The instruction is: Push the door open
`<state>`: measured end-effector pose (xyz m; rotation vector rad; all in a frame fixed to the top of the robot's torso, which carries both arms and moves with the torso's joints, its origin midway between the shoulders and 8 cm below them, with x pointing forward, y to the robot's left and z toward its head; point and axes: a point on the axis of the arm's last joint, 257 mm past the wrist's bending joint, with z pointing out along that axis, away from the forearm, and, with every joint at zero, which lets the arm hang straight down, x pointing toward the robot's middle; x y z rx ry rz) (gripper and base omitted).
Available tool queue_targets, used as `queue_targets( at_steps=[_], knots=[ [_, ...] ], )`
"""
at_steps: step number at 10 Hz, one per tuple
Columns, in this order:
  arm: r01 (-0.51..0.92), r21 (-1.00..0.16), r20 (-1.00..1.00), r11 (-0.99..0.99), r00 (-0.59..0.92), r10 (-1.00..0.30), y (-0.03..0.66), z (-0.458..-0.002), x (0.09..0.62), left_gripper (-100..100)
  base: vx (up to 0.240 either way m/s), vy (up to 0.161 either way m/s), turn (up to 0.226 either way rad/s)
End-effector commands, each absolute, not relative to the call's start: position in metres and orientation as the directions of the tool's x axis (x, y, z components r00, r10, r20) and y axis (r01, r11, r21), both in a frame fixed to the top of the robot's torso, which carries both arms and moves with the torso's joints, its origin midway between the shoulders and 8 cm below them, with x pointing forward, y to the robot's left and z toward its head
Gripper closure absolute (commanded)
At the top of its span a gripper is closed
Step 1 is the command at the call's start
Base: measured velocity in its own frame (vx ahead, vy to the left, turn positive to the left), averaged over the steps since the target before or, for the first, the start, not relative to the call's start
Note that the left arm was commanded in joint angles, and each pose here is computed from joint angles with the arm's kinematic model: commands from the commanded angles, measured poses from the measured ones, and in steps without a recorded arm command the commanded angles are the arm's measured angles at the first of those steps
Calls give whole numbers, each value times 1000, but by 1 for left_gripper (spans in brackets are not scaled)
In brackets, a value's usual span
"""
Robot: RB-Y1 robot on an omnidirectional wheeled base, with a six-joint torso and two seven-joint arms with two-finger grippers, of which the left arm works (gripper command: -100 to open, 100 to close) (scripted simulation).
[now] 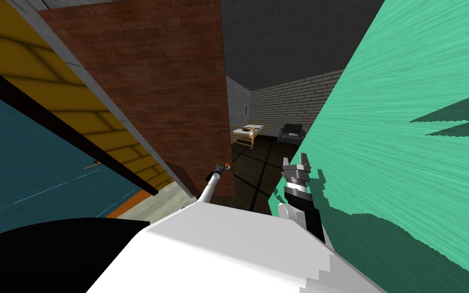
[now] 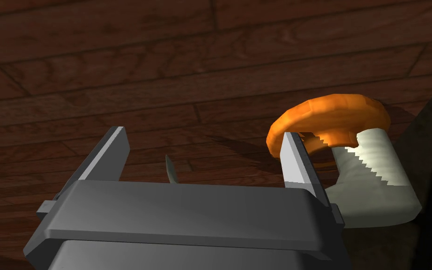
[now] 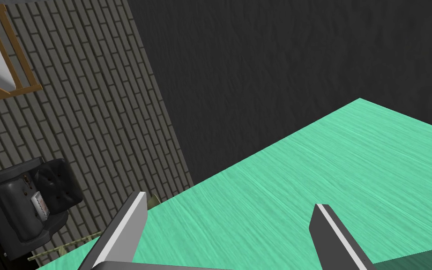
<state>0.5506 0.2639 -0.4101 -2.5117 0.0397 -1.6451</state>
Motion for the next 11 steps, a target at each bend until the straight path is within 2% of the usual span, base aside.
queue_targets(
  at_steps=[1,3,5,6,11],
  knots=[
    [46,-196,885,-980,439,-157,286,-426,538,100,-4,-12,15],
    [56,-213,896,-975,408,-173,277,-412,548,100,14,-20,5],
    [56,-213,896,-975,408,-173,277,-412,548,100,36,-25,0],
    [57,-275,882,-960,412,-229,287,-414,545,100,53,-12,20],
    [57,-309,873,-950,414,-259,292,-414,543,100,21,-6,1]
  ],
)
